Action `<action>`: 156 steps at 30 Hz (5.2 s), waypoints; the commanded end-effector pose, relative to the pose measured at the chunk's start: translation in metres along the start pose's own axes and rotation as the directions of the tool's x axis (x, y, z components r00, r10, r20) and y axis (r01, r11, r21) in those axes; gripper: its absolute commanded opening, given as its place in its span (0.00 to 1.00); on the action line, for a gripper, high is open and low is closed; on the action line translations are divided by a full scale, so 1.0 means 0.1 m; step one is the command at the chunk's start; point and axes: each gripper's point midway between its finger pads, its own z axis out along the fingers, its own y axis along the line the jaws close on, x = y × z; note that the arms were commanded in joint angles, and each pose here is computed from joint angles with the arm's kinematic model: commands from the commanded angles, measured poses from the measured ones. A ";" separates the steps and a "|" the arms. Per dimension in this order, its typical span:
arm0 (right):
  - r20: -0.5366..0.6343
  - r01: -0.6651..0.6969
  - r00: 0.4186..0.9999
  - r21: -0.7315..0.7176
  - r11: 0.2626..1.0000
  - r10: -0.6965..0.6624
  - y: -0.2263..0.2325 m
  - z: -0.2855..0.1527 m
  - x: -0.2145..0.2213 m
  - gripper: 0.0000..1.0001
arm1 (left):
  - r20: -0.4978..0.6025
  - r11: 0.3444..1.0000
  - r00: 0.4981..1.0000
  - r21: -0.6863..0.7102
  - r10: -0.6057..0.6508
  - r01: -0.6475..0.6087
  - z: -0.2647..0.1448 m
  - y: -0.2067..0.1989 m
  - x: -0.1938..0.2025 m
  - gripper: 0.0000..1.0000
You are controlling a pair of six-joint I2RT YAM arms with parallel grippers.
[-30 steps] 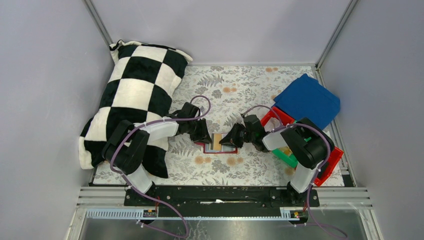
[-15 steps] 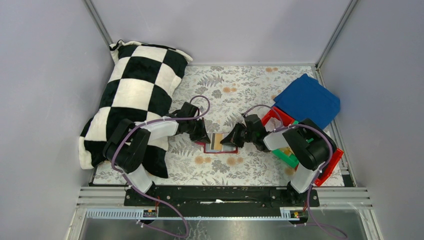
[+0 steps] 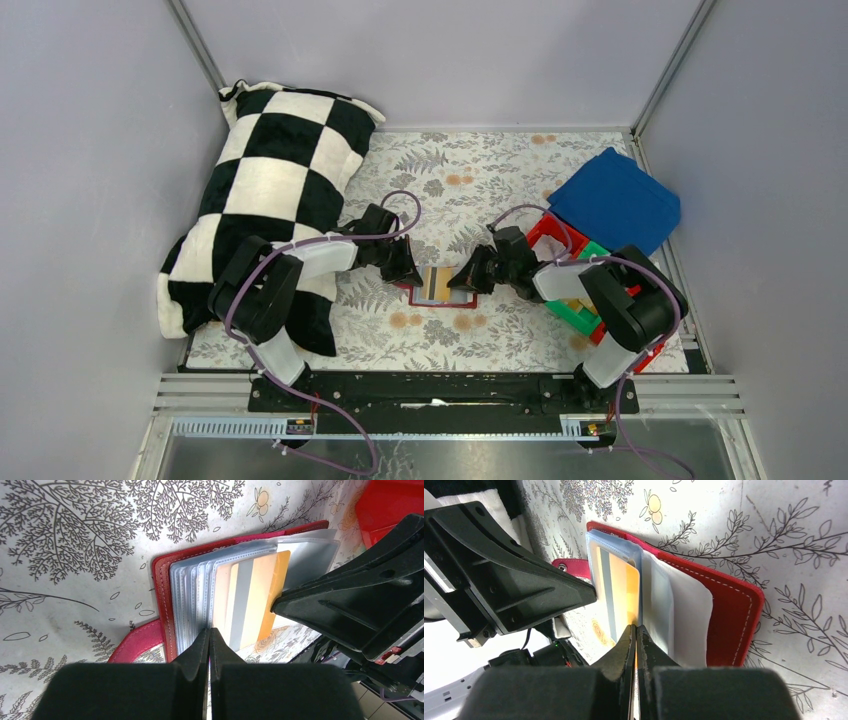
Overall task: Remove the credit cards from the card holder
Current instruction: Remove the credit card from the card holder, then place the credit card in the storage box.
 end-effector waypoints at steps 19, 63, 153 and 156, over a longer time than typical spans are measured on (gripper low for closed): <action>0.070 0.109 0.990 0.138 0.984 -0.119 -0.24 -0.31 -0.12 0.00 | 0.017 0.988 1.000 -0.154 0.008 -0.005 0.02 0.42 0.02 0.00; 0.228 0.269 0.952 -0.297 0.916 -0.206 1.34 -1.06 -0.36 0.00 | 0.212 0.794 0.964 0.553 0.159 -0.252 -1.21 -1.13 -0.13 0.56; 0.422 -0.376 0.884 0.898 0.229 -0.202 -1.46 -2.89 -0.95 0.00 | 0.349 0.957 0.913 0.117 0.211 -0.266 -1.56 -0.62 -0.60 0.48; 0.401 -0.359 0.896 0.907 0.219 -0.191 -1.54 -2.82 -0.94 0.00 | 0.353 0.956 0.911 0.113 0.215 -0.269 -1.57 -0.62 -0.60 0.48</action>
